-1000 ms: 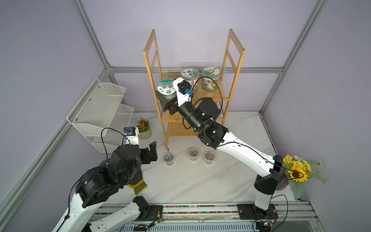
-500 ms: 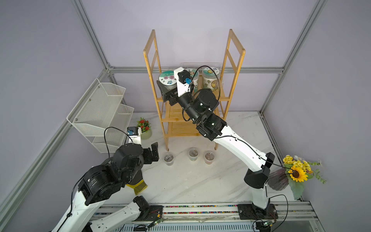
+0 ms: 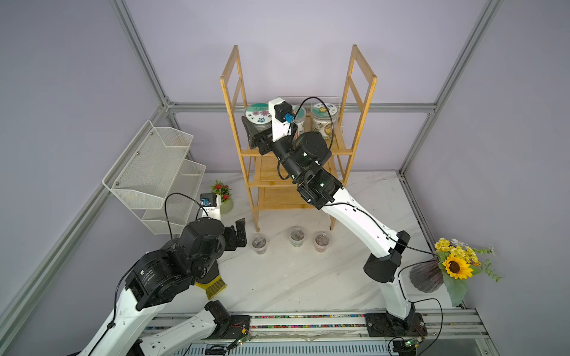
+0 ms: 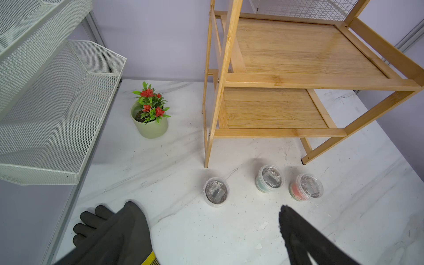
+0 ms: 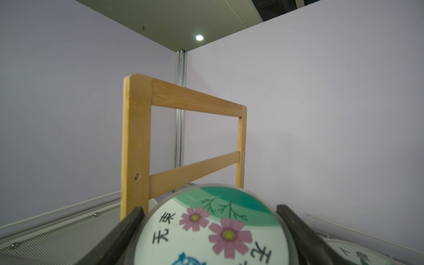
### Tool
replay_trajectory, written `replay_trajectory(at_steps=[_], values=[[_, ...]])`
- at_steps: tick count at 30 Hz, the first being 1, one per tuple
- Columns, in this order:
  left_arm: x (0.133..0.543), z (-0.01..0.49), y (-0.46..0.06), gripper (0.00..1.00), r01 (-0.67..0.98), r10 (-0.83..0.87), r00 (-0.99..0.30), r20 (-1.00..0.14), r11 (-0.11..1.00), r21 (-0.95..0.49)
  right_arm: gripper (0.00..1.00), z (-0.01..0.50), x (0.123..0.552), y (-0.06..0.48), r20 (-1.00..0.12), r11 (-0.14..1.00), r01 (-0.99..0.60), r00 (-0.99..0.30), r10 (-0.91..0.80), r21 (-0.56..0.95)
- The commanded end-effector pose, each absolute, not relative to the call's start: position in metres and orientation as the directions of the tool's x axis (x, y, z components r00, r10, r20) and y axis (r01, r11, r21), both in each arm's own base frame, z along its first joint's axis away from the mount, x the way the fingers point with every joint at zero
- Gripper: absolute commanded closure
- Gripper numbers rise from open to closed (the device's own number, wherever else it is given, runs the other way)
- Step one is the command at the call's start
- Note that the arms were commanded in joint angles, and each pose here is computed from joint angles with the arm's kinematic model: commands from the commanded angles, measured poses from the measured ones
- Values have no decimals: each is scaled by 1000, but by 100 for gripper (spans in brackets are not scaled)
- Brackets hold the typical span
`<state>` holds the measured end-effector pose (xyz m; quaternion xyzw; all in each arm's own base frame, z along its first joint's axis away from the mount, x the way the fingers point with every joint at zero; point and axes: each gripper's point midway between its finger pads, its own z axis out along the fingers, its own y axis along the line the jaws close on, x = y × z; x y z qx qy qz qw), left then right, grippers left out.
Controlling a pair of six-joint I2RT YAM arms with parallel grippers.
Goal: Place the seed container on the shelf
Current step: Place the seed jar on the shelf.
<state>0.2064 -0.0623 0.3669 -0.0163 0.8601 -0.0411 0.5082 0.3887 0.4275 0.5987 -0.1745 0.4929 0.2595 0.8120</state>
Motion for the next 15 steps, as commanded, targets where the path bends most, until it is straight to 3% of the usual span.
replay_trajectory(at_steps=[1,15], values=[[208,379,-63,0,5,-117,-454,-883,991,-134,62,620,388,412,-856,813,-582,412,312,15],[211,382,-67,0,16,-108,-450,-886,991,-129,64,611,399,419,-851,816,-577,410,328,36]])
